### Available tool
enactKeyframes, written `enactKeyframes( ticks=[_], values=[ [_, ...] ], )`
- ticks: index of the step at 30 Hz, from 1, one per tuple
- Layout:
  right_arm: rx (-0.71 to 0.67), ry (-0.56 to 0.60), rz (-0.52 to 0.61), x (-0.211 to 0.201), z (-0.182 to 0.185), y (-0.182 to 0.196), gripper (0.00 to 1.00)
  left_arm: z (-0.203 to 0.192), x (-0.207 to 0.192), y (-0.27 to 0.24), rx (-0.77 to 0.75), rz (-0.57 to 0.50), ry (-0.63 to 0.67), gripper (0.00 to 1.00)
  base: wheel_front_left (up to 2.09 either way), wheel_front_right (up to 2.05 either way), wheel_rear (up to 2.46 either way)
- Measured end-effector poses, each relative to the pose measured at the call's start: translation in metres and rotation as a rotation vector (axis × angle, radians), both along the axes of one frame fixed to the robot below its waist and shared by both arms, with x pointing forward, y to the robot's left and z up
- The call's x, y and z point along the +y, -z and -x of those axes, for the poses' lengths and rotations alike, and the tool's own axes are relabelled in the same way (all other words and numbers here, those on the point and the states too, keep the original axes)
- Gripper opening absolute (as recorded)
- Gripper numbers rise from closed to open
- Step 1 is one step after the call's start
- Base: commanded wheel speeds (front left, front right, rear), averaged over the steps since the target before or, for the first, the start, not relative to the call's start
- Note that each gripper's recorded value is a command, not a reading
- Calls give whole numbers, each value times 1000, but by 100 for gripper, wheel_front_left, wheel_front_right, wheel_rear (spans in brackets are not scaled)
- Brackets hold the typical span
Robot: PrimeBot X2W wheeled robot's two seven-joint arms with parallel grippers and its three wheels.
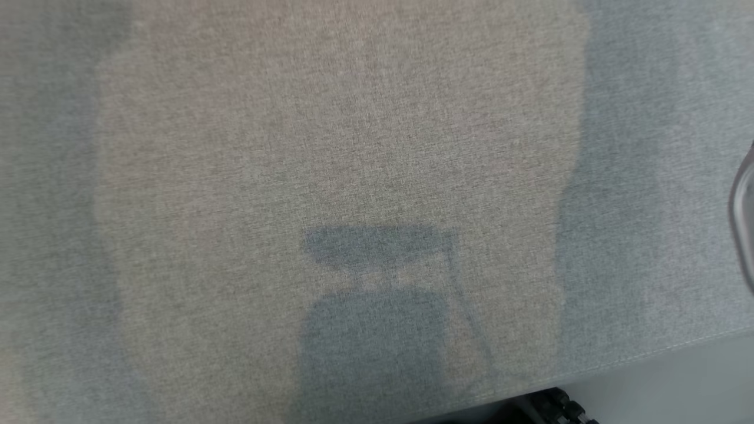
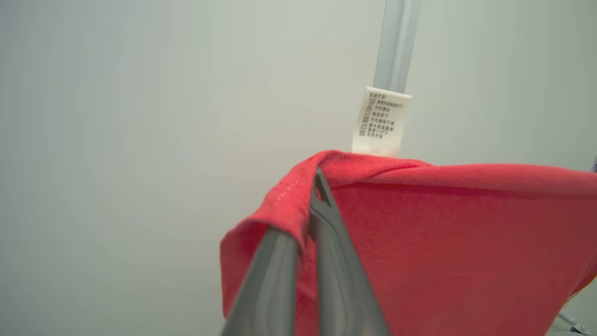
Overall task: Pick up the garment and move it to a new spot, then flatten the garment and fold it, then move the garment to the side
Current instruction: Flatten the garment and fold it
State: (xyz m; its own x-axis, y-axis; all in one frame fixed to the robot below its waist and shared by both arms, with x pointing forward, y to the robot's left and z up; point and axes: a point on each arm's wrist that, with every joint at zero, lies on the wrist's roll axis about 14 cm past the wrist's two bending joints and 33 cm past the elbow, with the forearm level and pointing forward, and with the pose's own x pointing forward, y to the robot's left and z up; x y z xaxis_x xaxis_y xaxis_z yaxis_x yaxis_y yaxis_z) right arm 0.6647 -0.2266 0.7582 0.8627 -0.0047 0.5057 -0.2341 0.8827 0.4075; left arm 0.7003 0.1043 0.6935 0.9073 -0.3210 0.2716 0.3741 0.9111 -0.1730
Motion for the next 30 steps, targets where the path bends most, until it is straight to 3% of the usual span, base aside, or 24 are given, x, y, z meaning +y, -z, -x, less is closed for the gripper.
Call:
enactKeyframes(
  ticks=[3, 6, 10, 14, 19, 25, 30],
  values=[
    [-63, 15, -25, 3, -15, -5, 0, -21, 7, -13, -134, 8, -52, 0, 0, 0, 0],
    [-5, -15, -27, 14, -34, 26, 0, -41, 5, 14, -123, -6, -54, 0, 0, 0, 0],
    [124, -79, -24, 30, -49, 92, 0, -57, -8, 80, -37, -101, -6, 0, 0, 0, 0],
    [266, -127, -26, 32, -44, 172, 0, -55, -7, 181, 133, -114, 28, 0, 0, 0, 0],
    [419, -172, -42, 28, 0, 253, 0, -2, -27, 282, 326, -118, 156, 0, 0, 0, 0],
    [548, -153, -78, 2, 76, 294, 0, 76, -34, 307, 404, -114, 281, 0, 0, 0, 0],
    [644, -145, -110, -1, 137, 311, 0, 139, -26, 307, 462, -137, 300, 0, 0, 0, 0]
  ],
)
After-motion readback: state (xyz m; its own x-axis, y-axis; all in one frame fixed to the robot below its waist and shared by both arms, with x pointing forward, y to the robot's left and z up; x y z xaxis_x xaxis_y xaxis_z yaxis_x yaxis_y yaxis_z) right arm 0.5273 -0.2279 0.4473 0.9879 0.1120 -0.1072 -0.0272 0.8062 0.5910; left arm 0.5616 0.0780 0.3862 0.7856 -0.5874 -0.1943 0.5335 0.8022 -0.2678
